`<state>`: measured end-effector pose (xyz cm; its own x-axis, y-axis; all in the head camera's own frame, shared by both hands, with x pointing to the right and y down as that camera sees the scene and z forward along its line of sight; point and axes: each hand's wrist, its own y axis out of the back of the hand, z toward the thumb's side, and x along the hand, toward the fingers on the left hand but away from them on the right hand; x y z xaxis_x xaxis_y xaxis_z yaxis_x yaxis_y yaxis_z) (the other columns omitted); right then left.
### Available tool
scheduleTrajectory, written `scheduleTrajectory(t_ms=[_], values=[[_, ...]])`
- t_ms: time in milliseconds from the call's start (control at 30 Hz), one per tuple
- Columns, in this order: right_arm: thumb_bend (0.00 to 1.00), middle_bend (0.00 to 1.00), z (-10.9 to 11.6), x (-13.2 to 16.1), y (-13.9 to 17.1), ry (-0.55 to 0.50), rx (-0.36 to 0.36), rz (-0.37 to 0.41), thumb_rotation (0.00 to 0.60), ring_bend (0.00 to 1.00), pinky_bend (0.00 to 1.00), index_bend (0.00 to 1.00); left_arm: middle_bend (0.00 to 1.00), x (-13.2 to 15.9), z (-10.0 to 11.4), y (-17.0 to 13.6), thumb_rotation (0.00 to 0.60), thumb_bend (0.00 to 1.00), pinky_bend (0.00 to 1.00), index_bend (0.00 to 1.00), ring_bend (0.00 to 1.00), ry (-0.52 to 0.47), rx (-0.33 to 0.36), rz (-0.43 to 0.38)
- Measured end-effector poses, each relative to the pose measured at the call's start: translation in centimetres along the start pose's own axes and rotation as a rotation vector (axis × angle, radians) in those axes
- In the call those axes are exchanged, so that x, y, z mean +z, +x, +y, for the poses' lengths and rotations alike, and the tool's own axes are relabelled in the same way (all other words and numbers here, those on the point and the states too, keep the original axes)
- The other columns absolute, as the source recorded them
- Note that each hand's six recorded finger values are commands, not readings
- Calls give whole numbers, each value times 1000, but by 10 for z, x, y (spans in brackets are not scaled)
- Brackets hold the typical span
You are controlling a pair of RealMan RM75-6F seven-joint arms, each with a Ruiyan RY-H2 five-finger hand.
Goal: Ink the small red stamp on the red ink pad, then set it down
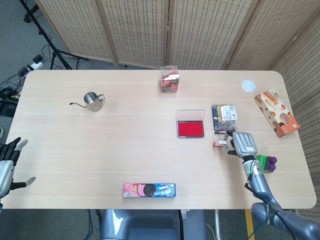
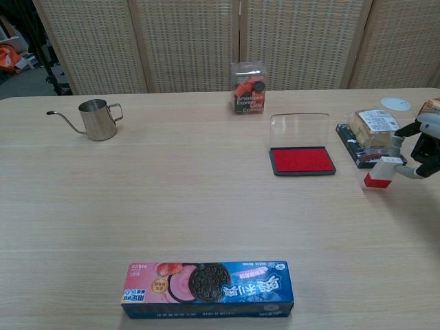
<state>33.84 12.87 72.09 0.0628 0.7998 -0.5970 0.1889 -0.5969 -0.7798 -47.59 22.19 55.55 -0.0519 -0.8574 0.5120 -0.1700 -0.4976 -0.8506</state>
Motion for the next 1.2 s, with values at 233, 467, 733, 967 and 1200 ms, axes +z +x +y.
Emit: scheduleTrajectory(t_ms=[233, 467, 733, 967, 1200], values=[[466, 956, -6, -3, -2, 24, -1, 3, 600, 1000, 1000, 554, 0, 0, -1, 0, 600, 0, 0, 0, 0, 1, -2, -1], [460, 955, -9, -4, -2, 25, 4, 10, 600, 1000, 1000, 554, 0, 1, -1, 0, 600, 0, 0, 0, 0, 3, -3, -3], [435, 952, -8, -4, -1, 25, 7, 14, 600, 1000, 1000, 526, 0, 1, 0, 0, 600, 0, 0, 0, 0, -3, 4, -8], [427, 949, -9, -3, 0, 29, 11, 17, 600, 1000, 1000, 501, 0, 2, 0, 0, 600, 0, 0, 0, 0, -2, 3, -9], [399, 945, -9, -2, -1, 24, 14, 17, 600, 1000, 1000, 484, 0, 2, -1, 0, 600, 0, 0, 0, 0, 1, 2, -9]])
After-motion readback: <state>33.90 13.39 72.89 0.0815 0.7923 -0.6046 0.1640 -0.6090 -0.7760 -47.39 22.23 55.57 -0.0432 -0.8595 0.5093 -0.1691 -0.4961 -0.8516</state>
